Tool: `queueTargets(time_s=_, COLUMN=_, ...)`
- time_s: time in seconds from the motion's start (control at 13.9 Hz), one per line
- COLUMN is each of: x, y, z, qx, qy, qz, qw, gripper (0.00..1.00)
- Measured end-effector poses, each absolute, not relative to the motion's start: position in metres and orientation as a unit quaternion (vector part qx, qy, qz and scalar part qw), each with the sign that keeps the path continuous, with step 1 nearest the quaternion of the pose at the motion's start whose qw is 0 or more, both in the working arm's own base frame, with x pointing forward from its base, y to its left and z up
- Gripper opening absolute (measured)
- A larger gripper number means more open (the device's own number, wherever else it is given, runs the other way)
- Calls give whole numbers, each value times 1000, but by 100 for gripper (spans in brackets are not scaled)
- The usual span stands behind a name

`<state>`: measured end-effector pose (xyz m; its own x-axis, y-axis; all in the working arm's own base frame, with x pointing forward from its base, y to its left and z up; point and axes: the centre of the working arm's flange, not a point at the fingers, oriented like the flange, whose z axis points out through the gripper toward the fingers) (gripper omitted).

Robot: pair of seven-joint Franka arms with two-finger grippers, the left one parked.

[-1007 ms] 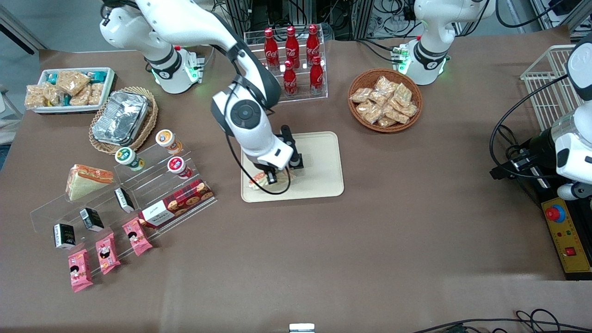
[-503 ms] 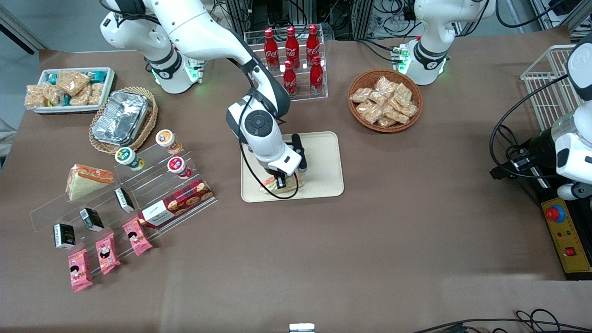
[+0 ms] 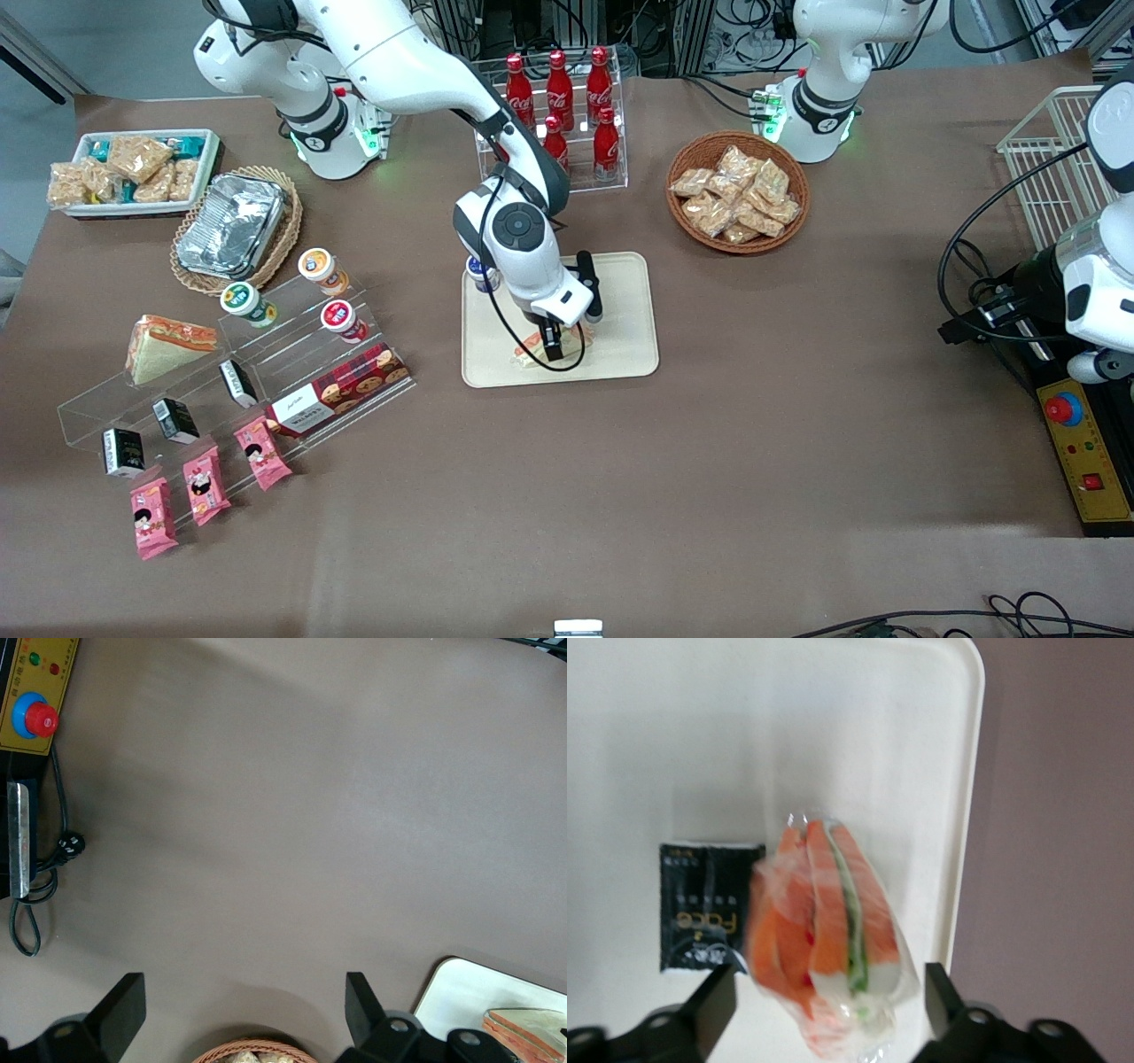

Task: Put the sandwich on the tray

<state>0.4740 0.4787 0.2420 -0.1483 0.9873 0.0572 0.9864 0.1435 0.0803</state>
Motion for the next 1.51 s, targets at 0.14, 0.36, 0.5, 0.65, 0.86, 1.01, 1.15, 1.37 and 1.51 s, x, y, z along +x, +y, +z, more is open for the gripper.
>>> queueTargets(time_s=0.14, x=466, y=491, z=261, qx=644, qy=762, qz=61, qw=3, gripper=99)
queueTargets(time_s=0.36, x=481, y=474, z=324, qx=655, qy=752, qz=72, qw=3, gripper=99)
queueTargets(time_s=0.5, x=505, y=430, z=381, qx=682, qy=728, qz=66, qw=1, gripper=99)
queueTargets(time_s=0.65, x=528, y=366, z=437, qx=718, qy=694, qz=52, qw=-8, gripper=99)
queueTargets(time_s=0.86, x=555, y=244, z=504, qx=794, qy=606, qz=31, qw=-31, gripper=99)
queueTargets(time_s=1.01, x=563, y=168, z=537, qx=841, qy=539, qz=19, qw=-32, gripper=99)
queueTargets(time_s=1.15, x=569, y=109, z=569, qx=873, qy=487, qz=21, qw=-13, gripper=99)
queueTargets(time_s=1.37, x=575, y=21, z=600, qx=912, qy=410, qz=34, qw=0, gripper=99)
queueTargets(time_s=1.51, x=572, y=-35, z=615, qx=933, qy=358, qz=43, qw=6, gripper=99)
